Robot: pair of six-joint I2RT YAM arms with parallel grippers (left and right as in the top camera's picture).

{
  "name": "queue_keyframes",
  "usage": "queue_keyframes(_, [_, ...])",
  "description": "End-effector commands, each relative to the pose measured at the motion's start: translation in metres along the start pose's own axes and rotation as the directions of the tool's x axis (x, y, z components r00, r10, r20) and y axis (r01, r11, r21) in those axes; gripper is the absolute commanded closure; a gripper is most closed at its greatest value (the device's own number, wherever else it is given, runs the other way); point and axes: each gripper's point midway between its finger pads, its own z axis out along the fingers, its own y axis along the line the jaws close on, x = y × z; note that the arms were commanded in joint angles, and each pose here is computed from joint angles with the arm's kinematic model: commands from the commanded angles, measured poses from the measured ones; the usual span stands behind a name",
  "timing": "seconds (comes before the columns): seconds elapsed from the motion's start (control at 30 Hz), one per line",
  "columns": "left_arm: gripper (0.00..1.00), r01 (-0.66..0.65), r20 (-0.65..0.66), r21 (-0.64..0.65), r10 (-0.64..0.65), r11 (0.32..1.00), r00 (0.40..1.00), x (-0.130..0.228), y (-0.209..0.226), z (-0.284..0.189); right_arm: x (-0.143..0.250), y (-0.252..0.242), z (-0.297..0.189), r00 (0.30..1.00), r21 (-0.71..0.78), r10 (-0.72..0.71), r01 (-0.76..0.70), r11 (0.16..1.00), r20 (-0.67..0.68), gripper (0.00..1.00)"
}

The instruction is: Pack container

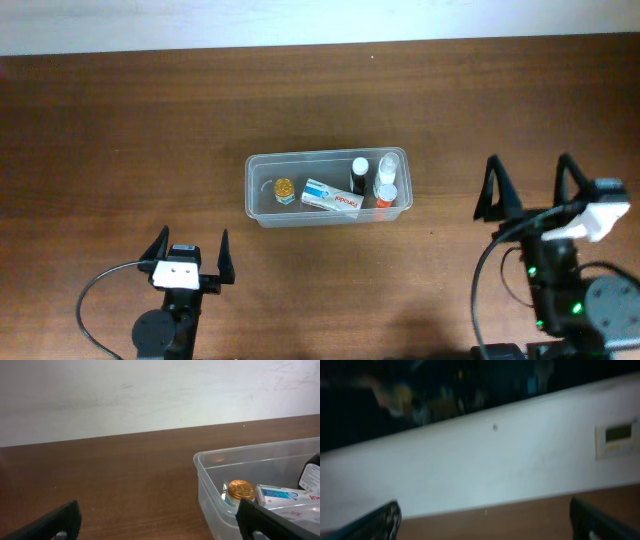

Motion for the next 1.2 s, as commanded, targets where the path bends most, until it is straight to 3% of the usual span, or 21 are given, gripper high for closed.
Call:
queue_keyframes(0.0, [0.01, -0.019, -0.002, -0.007, 0.019, 1.0, 1.0, 0.001, 0.002, 0.0, 0.027, -0.005, -0.01, 1.0, -0.017, -0.015, 0.015, 1.0, 0.026, 0.02])
queue_keyframes(0.43, [0.01, -0.019, -0.002, -0.007, 0.019, 1.0, 1.0, 0.001, 0.002, 0.0, 0.113, -0.035, -0.026, 1.0, 0.027, -0.017, 0.017, 0.999, 0.0, 0.02])
queue_keyframes(1.17, [0.01, -0.019, -0.002, -0.007, 0.019, 1.0, 1.0, 0.001, 0.002, 0.0, 0.175, -0.058, -0.027, 0.995, 0.085, -0.048, 0.055, 0.995, -0.083, 0.02])
